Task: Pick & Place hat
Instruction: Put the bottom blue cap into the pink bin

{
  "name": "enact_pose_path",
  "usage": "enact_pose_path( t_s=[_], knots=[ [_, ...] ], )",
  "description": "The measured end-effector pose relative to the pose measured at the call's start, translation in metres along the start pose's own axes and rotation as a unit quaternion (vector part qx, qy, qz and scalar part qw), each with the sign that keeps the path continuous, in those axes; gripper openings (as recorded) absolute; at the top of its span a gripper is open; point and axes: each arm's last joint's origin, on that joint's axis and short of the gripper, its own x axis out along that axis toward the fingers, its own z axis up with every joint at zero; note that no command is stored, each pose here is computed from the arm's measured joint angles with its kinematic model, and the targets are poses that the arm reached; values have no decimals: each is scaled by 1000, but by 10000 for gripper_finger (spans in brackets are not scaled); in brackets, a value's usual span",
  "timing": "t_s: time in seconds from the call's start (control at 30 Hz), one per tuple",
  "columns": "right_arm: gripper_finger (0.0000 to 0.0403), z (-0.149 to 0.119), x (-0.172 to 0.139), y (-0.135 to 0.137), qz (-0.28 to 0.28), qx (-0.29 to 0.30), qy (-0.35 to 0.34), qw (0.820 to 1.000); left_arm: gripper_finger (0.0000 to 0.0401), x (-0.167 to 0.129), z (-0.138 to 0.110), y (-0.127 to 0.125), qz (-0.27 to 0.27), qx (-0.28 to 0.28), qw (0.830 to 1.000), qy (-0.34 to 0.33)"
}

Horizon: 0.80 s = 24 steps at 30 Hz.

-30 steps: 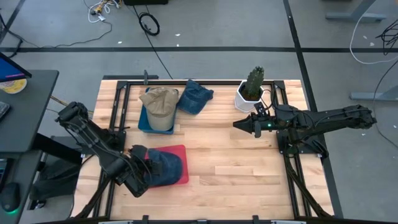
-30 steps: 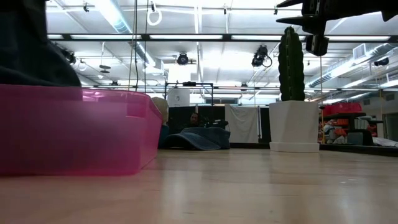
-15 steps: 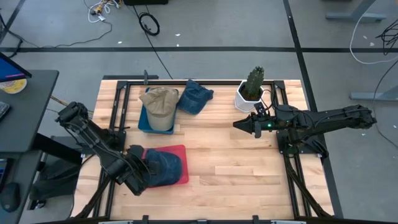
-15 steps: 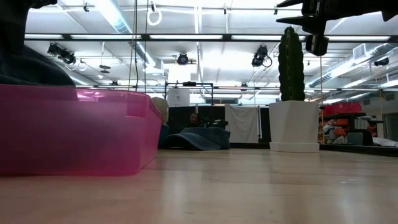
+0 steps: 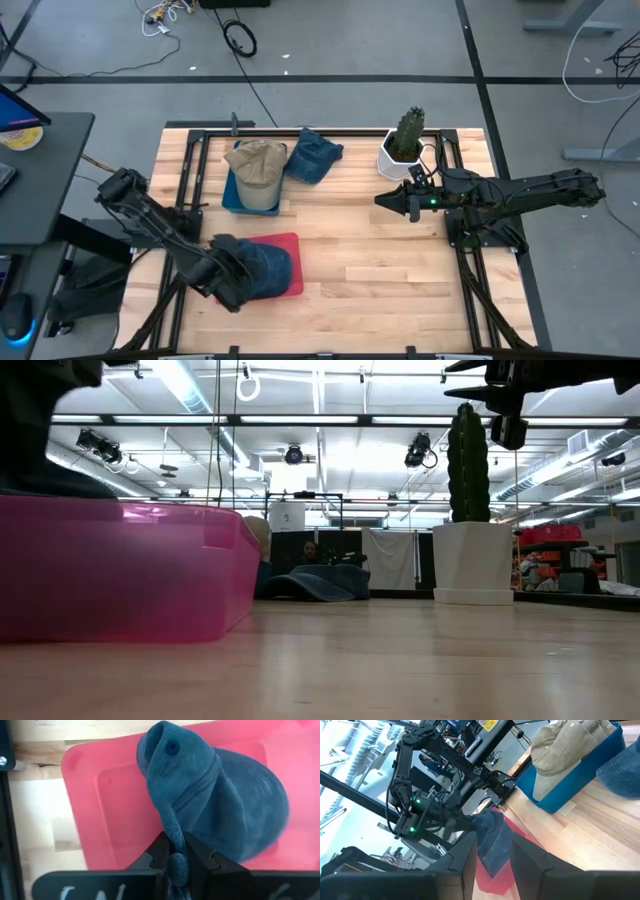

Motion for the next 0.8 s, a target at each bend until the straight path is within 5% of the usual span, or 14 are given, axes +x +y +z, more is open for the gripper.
enact_pose_path(
  t_s=[0.43, 0.8],
  knots=[
    [113, 0, 0, 0, 0, 0, 0, 1000, 39, 22, 20, -21, 1, -45, 996, -72],
    [113, 0, 0, 0, 0, 4, 0, 1000, 38, 19, 12, -16, 12, -30, 998, -50]
  ],
)
